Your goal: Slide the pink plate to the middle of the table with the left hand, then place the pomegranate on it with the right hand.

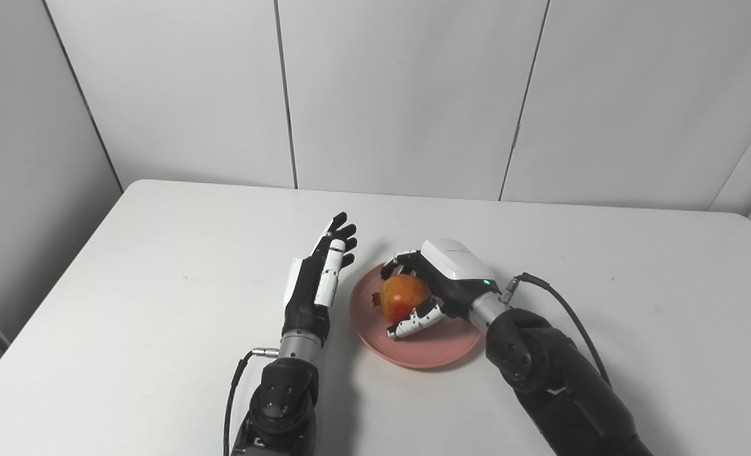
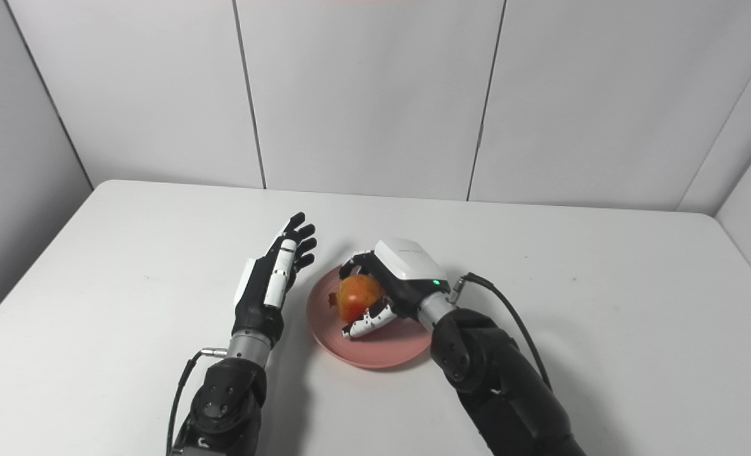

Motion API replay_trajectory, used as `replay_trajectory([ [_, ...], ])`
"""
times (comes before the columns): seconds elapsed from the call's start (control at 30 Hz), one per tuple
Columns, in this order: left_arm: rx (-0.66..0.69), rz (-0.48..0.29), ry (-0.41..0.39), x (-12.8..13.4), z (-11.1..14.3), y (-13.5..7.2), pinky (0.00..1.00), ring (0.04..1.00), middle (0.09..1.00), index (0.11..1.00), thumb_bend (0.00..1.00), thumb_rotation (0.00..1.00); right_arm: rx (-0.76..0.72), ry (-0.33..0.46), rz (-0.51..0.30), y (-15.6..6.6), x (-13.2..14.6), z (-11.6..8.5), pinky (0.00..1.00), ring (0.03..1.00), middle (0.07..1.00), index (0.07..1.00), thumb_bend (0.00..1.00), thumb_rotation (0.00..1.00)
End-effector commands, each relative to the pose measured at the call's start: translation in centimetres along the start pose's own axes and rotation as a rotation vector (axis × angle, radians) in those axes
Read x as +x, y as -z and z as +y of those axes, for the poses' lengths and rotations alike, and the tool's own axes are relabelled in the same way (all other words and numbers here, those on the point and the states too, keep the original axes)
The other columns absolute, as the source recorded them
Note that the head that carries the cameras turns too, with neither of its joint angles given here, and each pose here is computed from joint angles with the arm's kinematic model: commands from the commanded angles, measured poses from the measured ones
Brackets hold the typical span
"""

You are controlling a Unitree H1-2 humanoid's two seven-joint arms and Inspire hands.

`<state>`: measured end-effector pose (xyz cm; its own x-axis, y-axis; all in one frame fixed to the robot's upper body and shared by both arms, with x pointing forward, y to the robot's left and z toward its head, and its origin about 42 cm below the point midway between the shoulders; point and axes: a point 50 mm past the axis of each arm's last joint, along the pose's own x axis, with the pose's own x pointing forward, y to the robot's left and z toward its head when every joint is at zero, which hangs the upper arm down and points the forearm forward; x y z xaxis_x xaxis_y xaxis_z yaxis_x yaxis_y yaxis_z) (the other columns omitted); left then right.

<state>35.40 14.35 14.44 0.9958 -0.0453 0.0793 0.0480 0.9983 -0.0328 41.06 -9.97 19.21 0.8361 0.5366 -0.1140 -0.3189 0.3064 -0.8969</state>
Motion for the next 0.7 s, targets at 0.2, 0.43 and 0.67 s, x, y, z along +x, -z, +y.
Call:
replay_trajectory([
  [0.2,0.0,-0.083,0.019,1.38,-0.68,-2.44,0.88,0.895,0.906,0.899,0.42,1.0,-0.082,0.056,-0.054,-1.58,0.38,-1.58,0.38,0.483,0.568,0.641,0.56,0.19],
  [0.43,0.002,-0.078,0.019,1.41,-0.61,-2.42,0.88,0.893,0.903,0.897,0.43,1.0,-0.104,0.035,-0.041,-1.74,0.13,-1.69,0.57,0.66,0.708,0.701,0.7,0.25],
  [0.67,-0.007,-0.077,0.018,1.38,-0.52,-2.41,0.87,0.888,0.899,0.896,0.43,1.0,-0.085,0.022,-0.041,-2.41,-0.26,-2.49,0.61,0.708,0.759,0.755,0.81,0.33],
])
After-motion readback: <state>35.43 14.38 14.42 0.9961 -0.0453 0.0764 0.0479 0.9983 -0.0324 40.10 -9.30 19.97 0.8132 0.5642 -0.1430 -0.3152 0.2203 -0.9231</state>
